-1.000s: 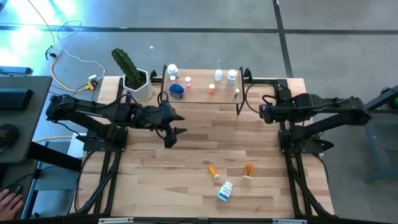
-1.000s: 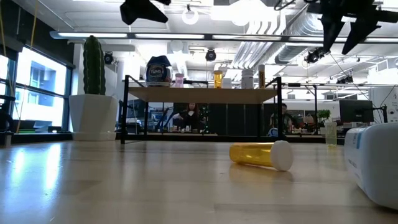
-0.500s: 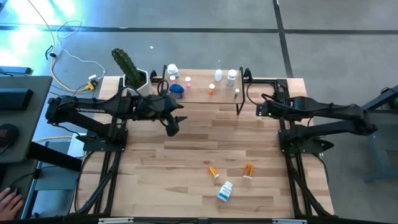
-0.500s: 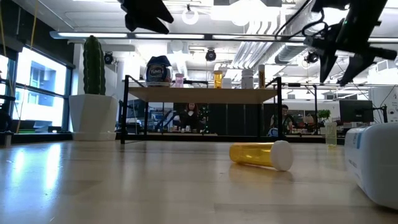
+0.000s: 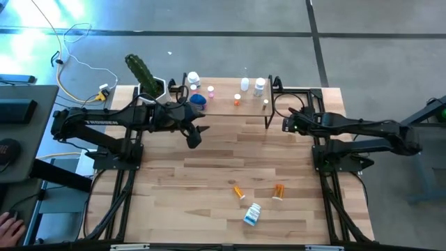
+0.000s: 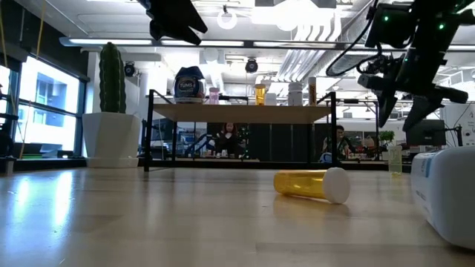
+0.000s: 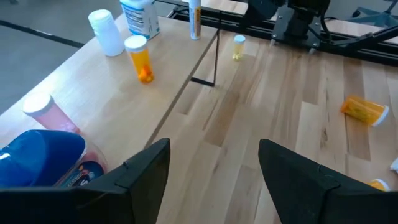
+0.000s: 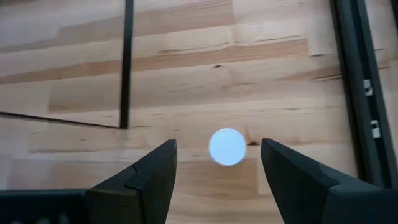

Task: Pick and place medicine bottles onto shelf by color
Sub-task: Put the yellow small pill bottle on the shelf

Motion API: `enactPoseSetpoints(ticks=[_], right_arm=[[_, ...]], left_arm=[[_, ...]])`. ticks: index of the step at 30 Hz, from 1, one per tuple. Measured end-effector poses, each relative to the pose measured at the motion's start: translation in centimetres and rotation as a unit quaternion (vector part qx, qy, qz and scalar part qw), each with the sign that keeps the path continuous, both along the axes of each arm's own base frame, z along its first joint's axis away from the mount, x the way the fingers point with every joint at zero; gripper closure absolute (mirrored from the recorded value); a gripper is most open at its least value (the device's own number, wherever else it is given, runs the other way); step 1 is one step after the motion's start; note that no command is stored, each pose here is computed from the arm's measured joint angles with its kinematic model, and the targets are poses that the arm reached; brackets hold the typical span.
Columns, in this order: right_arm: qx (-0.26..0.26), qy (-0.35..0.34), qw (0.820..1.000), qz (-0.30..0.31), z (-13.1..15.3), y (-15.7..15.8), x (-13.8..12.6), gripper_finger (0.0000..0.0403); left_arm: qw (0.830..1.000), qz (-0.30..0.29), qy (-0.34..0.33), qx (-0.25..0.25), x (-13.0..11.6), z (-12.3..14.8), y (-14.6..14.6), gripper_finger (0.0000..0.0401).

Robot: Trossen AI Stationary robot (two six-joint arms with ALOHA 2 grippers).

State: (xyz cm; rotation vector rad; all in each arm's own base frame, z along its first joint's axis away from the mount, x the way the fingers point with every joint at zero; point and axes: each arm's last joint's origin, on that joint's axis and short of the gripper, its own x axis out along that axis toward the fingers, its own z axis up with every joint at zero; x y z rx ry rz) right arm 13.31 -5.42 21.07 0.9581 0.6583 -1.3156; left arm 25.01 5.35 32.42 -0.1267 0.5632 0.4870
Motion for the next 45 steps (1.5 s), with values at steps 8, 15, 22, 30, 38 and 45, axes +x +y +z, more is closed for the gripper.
enactPoseSetpoints(ticks=[8, 15, 22, 30, 38, 45], right_arm=[[-0.003, 0.003, 1.000, 0.006, -1.5, -0.3, -0.1, 0.0179], [-0.001, 0.007, 1.000, 0.006, -3.0, -0.2, -0.4, 0.0179], [-0.016, -0.013, 1.000, 0.003, -4.2, -0.3, -0.3, 0.0179], [-0.017, 0.005, 1.000, 0.000, -4.8, -0.4, -0.3, 0.0179], [0.007, 0.022, 1.000, 0.014, -5.8, -0.6, 0.6, 0.0207], [0.004, 0.019, 1.000, 0.015, -5.9, -0.6, 0.8, 0.0255]], left_arm=[[1.000, 0.009, 0.000, 0.000, -0.1, 0.0, 0.5, 0.0165], [1.000, 0.010, 0.000, -0.001, -0.1, 0.0, 0.5, 0.0165], [1.000, 0.009, 0.000, 0.000, -0.1, 0.0, 0.5, 0.0165], [1.000, 0.010, 0.000, -0.001, -0.1, 0.0, 0.5, 0.0165], [1.000, 0.009, 0.000, -0.001, -0.1, 0.0, 0.5, 0.0165], [1.000, 0.009, 0.000, -0.002, -0.1, 0.0, 0.4, 0.0165]])
